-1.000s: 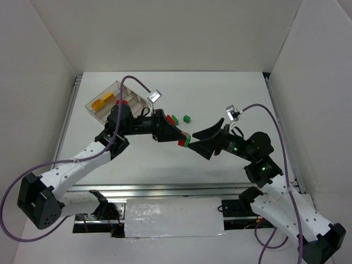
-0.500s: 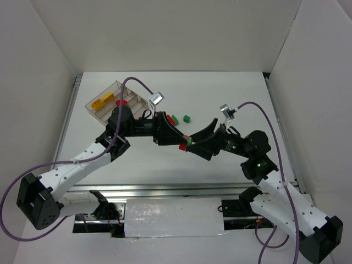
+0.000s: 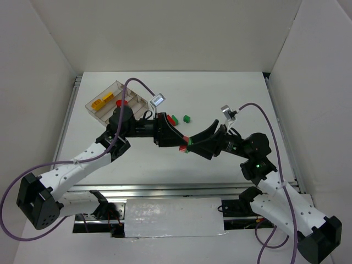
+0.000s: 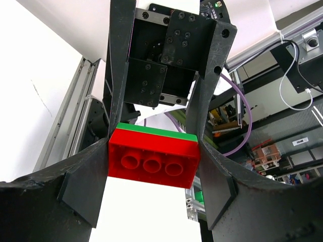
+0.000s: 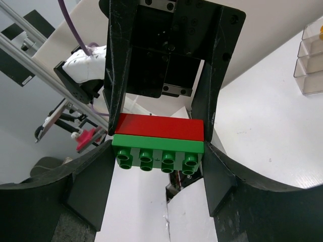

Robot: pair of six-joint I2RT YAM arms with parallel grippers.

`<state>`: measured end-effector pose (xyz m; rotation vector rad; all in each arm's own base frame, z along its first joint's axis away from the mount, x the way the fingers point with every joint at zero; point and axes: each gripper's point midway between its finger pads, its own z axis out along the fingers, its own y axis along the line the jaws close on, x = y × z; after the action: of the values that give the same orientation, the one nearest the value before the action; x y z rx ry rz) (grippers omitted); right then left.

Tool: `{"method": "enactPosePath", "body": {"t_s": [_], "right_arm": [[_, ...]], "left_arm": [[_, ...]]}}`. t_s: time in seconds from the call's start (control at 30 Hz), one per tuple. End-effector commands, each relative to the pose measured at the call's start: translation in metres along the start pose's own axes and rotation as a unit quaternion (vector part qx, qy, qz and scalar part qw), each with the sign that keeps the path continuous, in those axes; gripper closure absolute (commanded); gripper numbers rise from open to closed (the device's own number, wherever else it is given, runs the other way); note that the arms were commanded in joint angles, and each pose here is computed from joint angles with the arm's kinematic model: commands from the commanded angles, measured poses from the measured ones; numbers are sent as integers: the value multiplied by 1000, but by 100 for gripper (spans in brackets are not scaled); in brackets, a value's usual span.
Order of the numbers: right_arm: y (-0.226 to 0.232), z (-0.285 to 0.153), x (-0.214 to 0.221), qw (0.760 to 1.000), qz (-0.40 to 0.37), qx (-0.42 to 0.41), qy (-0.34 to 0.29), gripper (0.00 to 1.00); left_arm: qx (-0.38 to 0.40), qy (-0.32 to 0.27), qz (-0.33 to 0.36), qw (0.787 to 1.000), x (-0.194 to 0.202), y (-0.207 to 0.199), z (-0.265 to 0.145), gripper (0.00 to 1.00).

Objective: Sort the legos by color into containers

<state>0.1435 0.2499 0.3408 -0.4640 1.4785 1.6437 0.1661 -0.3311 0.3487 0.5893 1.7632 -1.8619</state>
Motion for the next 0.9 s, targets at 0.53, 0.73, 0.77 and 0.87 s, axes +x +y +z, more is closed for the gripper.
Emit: {"method": "enactPosePath", "body": {"t_s": [0.53,0.73,0.77,0.87], "right_arm": [[22,-13,20,993,-86,-67,45,100],[17,-15,18,994,-91,-47,37,100],[14,-15,18,994,-91,-41,35,100],[-2,-15,15,995,-95,5,25,100]], "left_arm": [[24,3,114,993,-17,-43,-9,100],[-7,-5,111,994,-23,-28,-14,100],[-24,-10,109,994,-26,-21,-17,100],[-145,-42,125,981,-52,26,-40,100]]}}
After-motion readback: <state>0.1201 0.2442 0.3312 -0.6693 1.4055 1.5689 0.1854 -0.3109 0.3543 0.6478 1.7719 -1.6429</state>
